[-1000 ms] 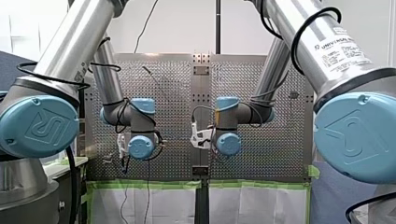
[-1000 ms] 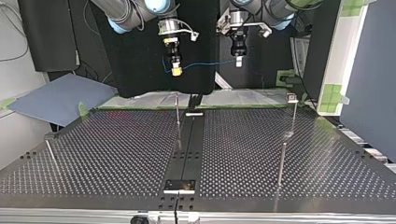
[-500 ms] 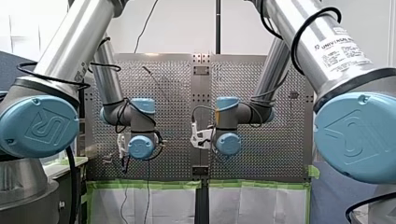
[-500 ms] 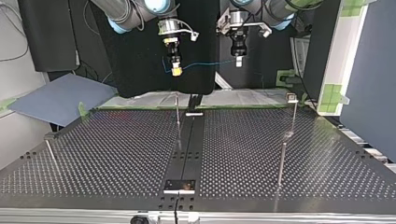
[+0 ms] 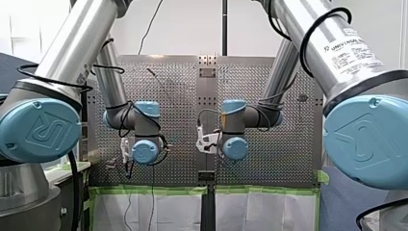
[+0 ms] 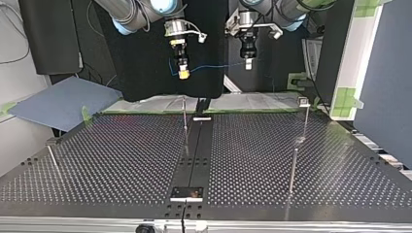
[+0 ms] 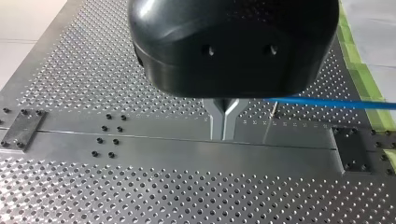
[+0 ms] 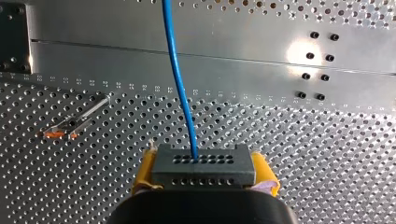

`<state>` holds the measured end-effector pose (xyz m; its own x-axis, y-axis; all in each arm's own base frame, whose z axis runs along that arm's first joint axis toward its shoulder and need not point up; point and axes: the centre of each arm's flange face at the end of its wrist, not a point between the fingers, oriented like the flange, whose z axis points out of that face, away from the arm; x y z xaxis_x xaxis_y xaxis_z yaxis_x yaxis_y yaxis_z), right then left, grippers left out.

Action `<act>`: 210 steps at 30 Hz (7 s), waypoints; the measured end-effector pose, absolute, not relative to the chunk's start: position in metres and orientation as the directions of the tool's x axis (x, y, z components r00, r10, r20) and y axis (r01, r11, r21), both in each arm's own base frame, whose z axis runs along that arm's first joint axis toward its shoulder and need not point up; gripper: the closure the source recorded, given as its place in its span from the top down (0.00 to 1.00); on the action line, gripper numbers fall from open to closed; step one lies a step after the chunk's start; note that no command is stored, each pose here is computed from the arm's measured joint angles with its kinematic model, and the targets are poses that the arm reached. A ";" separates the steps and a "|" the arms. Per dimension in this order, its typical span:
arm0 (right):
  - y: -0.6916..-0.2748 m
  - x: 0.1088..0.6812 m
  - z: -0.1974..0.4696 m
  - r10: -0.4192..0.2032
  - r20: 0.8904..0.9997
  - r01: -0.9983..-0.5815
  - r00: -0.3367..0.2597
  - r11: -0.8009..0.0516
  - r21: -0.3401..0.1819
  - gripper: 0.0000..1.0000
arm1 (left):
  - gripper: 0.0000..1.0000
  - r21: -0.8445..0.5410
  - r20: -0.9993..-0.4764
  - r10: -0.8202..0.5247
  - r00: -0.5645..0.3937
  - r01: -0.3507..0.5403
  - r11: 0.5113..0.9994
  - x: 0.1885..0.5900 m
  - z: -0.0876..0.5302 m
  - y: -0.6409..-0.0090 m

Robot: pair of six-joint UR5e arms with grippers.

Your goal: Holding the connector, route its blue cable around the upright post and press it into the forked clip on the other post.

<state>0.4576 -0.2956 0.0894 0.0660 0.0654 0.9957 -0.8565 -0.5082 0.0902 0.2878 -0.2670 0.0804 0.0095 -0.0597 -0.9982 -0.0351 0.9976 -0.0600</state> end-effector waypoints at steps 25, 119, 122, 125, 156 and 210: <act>-0.296 0.458 0.089 0.065 0.996 -0.856 0.066 -0.508 0.090 0.00 | 0.00 -0.060 -0.998 -0.060 0.010 -0.035 0.998 0.288 0.080 -0.267; -0.277 0.469 0.213 -0.004 0.994 -0.815 -0.113 -0.572 -0.095 0.00 | 0.13 -0.180 -0.983 -0.177 0.049 -0.061 0.982 0.297 0.117 -0.264; -0.281 0.473 0.236 0.015 0.991 -0.808 -0.131 -0.581 -0.098 0.00 | 0.13 -0.195 -0.979 -0.189 0.073 -0.075 0.978 0.305 0.132 -0.267; -0.285 0.476 0.261 0.035 0.988 -0.806 -0.151 -0.584 -0.103 0.00 | 0.13 -0.212 -0.974 -0.203 0.099 -0.094 0.973 0.313 0.147 -0.269; -0.299 0.472 0.353 0.083 0.974 -0.734 -0.209 -0.672 -0.101 0.00 | 0.15 -0.422 -0.877 -0.362 0.316 -0.147 0.895 0.353 0.318 -0.268; -0.374 0.548 0.479 0.094 0.938 -0.562 -0.334 -0.818 -0.118 0.00 | 0.25 -0.274 -0.933 -0.159 0.322 -0.354 0.894 0.469 0.454 -0.137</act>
<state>0.5479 -0.3737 0.4793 -0.3343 0.0940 0.9378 -0.5624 -0.8184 -0.1184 0.4688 -0.1371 0.4540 0.3222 -0.1586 -0.9333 -0.3542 0.8941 -0.2742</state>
